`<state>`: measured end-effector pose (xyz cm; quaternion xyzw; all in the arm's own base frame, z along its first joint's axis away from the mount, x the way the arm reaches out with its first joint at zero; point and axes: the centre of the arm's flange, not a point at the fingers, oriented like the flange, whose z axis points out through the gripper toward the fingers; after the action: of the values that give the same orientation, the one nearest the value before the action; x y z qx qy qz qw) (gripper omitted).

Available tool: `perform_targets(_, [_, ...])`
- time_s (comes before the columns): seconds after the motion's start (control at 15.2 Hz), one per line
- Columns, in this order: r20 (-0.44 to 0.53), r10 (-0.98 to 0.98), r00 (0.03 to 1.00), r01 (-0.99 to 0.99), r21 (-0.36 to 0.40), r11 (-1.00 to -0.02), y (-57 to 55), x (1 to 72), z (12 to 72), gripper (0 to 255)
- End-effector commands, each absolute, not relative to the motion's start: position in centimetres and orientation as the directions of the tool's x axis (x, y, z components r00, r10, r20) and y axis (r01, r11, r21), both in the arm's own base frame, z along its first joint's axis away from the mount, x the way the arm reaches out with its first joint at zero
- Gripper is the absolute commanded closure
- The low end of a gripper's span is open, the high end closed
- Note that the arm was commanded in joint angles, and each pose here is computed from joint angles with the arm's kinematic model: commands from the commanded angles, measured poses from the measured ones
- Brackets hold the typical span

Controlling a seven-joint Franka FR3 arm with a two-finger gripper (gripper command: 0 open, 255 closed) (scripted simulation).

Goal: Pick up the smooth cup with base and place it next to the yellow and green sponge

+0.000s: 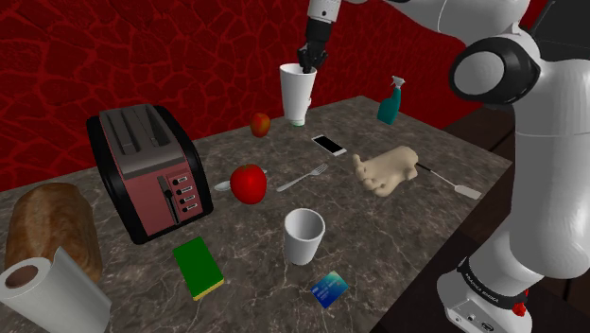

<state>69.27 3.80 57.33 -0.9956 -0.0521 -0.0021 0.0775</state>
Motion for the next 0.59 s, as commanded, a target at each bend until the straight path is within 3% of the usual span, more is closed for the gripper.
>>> perform_targets(0.0, [0.012,0.103,0.995,0.104,-0.154,-0.983,3.9,69.3,58.4,255])
perform_targets(0.53, [0.012,0.103,0.995,0.104,-0.154,-0.983,8.3,66.4,60.3,255])
